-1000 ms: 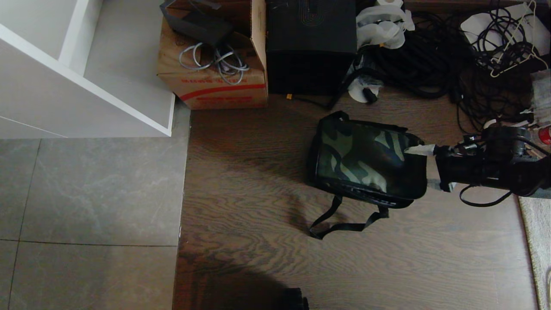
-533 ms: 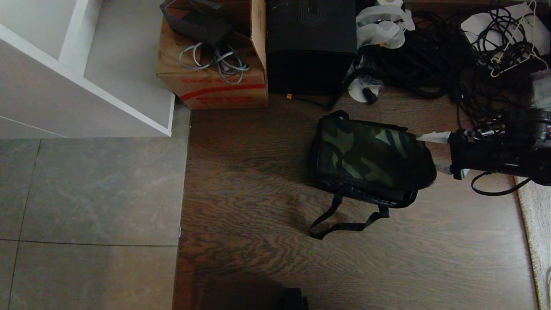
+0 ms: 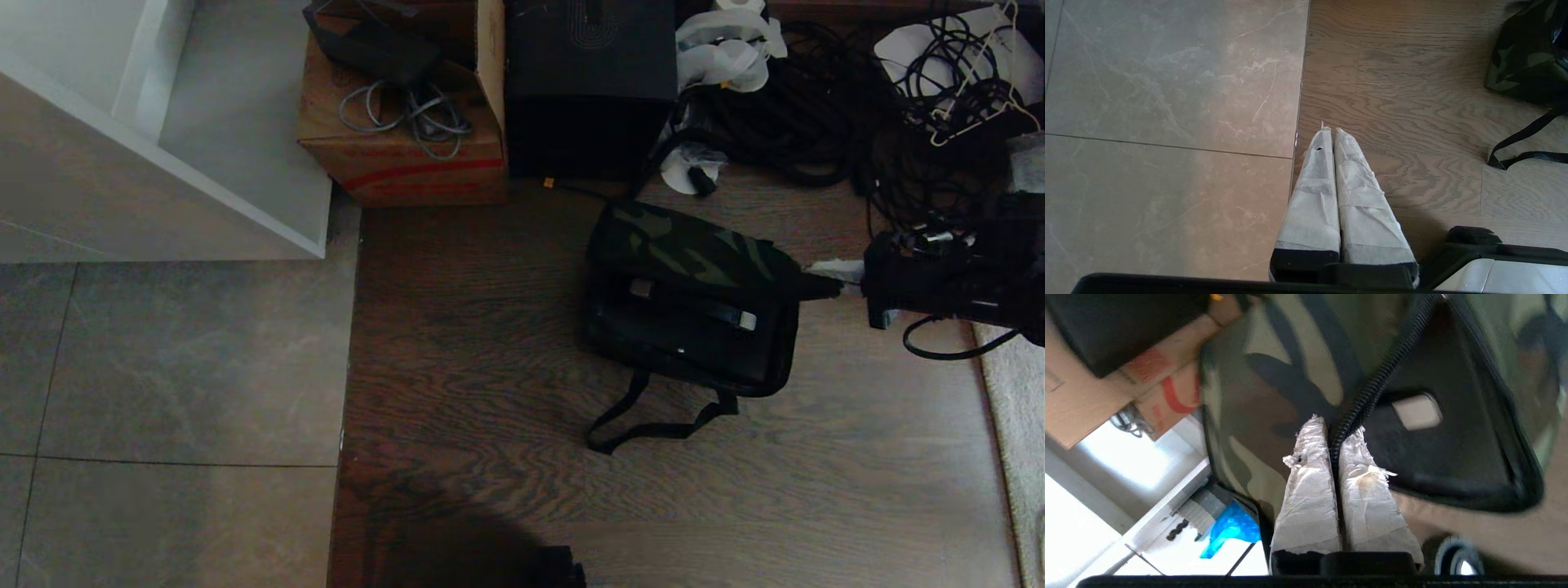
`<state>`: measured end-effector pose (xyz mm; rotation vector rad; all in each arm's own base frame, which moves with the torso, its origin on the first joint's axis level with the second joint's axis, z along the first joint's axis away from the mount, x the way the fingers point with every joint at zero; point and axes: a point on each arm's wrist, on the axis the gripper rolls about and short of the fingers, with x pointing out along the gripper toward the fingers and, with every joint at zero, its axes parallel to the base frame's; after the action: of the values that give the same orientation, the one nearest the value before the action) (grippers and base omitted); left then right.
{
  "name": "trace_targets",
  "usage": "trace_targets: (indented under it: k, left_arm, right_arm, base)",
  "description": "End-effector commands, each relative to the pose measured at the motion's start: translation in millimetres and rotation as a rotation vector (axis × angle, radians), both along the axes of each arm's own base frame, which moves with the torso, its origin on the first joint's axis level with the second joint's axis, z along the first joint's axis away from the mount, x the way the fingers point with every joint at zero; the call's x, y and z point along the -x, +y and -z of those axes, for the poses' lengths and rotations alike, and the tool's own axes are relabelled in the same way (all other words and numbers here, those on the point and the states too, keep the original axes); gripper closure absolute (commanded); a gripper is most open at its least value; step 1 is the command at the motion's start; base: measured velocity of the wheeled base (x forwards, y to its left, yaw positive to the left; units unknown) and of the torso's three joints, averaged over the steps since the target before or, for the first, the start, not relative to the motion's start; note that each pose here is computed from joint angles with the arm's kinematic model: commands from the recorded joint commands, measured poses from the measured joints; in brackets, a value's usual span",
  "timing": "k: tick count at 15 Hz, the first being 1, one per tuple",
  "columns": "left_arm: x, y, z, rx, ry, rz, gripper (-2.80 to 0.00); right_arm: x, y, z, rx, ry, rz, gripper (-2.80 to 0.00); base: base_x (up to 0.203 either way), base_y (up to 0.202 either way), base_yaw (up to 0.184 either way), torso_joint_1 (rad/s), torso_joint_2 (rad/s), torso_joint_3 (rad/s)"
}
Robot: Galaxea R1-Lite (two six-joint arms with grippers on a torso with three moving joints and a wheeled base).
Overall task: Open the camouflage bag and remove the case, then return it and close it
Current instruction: Open the top of the storage box
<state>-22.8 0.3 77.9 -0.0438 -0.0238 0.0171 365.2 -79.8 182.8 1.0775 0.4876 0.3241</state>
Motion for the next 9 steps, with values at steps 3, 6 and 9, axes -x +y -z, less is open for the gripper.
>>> trace_targets:
  k: [3, 6, 9]
  left_arm:
    - [-0.8, 0.0, 2.9, 0.001, 0.010, -0.001, 0.00]
    - [-0.8, 0.0, 2.9, 0.001, 0.010, -0.001, 0.00]
    - [-0.8, 0.0, 2.8, 0.001, 0.009, -0.001, 0.00]
  right_arm:
    - [-3.1, -5.6, -15.5, 0.023, -0.112, 0.010, 0.00]
    - [-7.6, -13.0, -23.2, 0.053, -0.211, 0.028, 0.00]
    - [-15.8, -20.3, -24.5, 0.089, -0.314, 0.042, 0.00]
  base:
    - [0.000, 0.000, 0.000, 0.000, 0.00, 0.000]
    - [0.000, 0.000, 0.000, 0.000, 0.00, 0.000]
    - [0.000, 0.000, 0.000, 0.000, 0.00, 0.000]
